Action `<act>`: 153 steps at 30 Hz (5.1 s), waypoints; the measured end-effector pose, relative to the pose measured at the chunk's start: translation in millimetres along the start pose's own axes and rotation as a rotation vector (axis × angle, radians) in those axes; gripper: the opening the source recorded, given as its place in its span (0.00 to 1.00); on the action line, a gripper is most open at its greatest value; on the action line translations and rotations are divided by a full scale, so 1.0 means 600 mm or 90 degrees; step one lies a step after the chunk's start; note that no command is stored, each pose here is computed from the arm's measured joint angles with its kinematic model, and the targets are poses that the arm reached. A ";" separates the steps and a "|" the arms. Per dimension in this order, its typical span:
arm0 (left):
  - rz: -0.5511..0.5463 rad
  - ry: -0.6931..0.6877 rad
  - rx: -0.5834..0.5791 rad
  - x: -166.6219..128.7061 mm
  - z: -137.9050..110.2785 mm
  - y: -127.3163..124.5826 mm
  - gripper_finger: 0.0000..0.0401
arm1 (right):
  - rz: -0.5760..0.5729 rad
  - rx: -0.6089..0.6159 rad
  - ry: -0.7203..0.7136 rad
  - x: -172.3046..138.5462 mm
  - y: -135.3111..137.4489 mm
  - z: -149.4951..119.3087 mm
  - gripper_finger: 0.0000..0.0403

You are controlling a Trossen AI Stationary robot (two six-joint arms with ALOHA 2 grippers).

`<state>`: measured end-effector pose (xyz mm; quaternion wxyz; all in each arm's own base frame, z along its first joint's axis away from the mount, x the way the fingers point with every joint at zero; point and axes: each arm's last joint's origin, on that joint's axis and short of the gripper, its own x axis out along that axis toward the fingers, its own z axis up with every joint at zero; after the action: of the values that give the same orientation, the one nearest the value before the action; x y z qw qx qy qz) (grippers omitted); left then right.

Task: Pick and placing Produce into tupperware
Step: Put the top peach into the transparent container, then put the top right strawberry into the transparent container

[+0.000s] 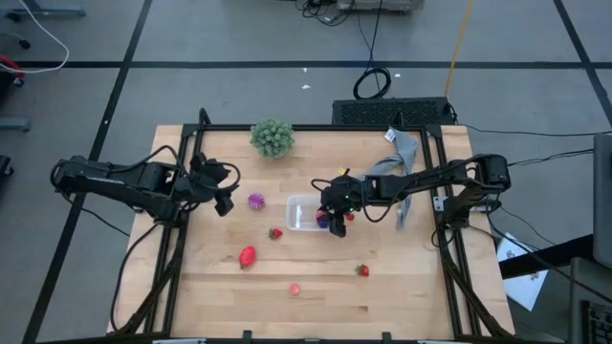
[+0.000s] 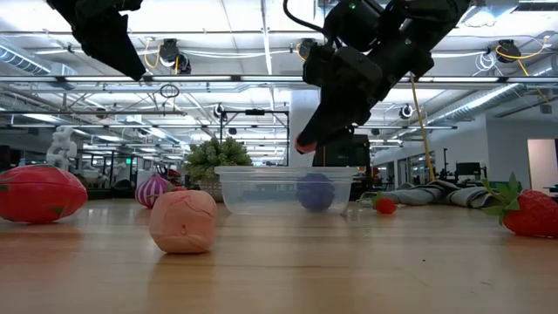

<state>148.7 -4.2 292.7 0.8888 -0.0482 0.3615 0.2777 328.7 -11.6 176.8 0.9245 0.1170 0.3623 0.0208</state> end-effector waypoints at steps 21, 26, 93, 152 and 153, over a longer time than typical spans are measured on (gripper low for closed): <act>0.000 0.000 0.005 0.000 0.000 0.000 0.61 | 0.000 -0.002 -0.050 -0.006 -0.003 0.033 0.31; 0.000 0.001 0.004 0.000 0.000 0.000 0.61 | -0.010 -0.002 0.006 -0.018 0.003 0.057 0.31; 0.000 0.001 0.015 0.000 0.000 0.000 0.61 | -0.039 -0.009 0.207 0.031 -0.030 0.027 0.33; 0.000 0.001 0.016 0.000 0.000 0.000 0.61 | -0.074 -0.132 0.230 0.035 0.000 0.018 0.44; 0.000 0.001 0.016 0.000 0.000 0.000 0.61 | -0.075 -0.131 0.230 0.035 -0.001 0.018 0.44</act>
<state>148.6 -4.2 292.5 0.8890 -0.0375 0.3656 0.2732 351.3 -11.9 170.6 0.8514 -0.0052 0.5240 0.0241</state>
